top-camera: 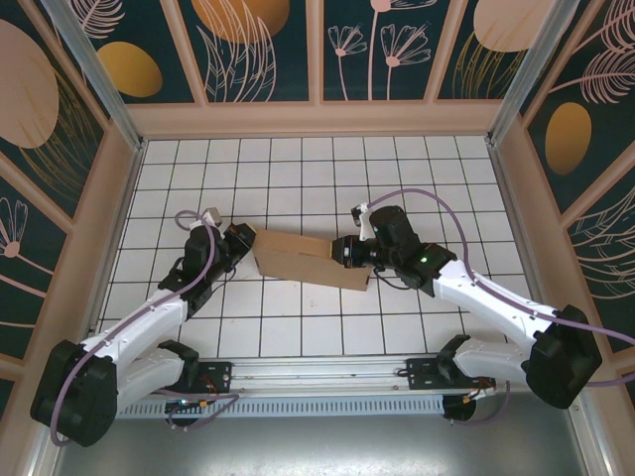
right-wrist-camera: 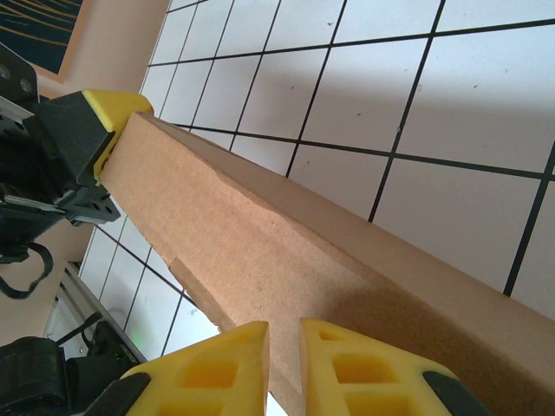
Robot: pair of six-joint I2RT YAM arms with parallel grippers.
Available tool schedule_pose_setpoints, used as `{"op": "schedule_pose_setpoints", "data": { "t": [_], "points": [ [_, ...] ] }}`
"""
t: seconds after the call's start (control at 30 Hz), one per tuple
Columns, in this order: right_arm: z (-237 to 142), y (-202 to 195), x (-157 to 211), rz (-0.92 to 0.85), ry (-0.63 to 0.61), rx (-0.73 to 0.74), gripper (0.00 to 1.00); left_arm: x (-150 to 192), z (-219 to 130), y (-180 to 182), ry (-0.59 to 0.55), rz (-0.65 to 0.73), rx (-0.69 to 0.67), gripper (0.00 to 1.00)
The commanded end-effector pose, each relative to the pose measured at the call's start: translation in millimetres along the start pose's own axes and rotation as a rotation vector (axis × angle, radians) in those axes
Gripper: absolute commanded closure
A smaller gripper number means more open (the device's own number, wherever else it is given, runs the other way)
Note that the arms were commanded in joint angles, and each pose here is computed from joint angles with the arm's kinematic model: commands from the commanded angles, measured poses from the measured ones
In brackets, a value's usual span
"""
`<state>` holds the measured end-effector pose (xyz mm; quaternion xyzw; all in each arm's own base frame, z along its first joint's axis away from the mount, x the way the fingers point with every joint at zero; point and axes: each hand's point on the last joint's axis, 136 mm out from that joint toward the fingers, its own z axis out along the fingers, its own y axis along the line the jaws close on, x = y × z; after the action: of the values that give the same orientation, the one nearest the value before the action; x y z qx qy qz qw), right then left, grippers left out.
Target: Fold the paper box
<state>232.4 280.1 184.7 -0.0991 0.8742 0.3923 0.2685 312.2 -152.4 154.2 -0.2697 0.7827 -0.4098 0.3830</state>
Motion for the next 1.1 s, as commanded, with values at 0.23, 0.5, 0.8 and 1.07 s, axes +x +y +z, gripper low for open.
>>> {"op": "schedule_pose_setpoints", "data": {
  "t": [0.23,0.5,0.8,1.07],
  "points": [
    [11.1,-23.2,13.7,-0.074,0.068,0.082,0.80,10.3,-18.4,-6.2,0.040,0.002,0.007,1.00],
    [25.5,-17.4,2.1,-0.218,0.083,0.079,0.80,-37.2,-59.8,2.5,-0.210,0.068,-0.125,1.00],
    [37.5,-18.7,-13.1,-0.381,0.090,0.112,0.80,-46.4,-69.3,-8.6,-0.238,0.201,-0.122,1.00],
    [26.0,-19.0,-8.9,-0.491,0.108,0.111,0.80,-73.7,-88.9,-33.3,-0.321,0.393,-0.172,0.90]
  ]
}}
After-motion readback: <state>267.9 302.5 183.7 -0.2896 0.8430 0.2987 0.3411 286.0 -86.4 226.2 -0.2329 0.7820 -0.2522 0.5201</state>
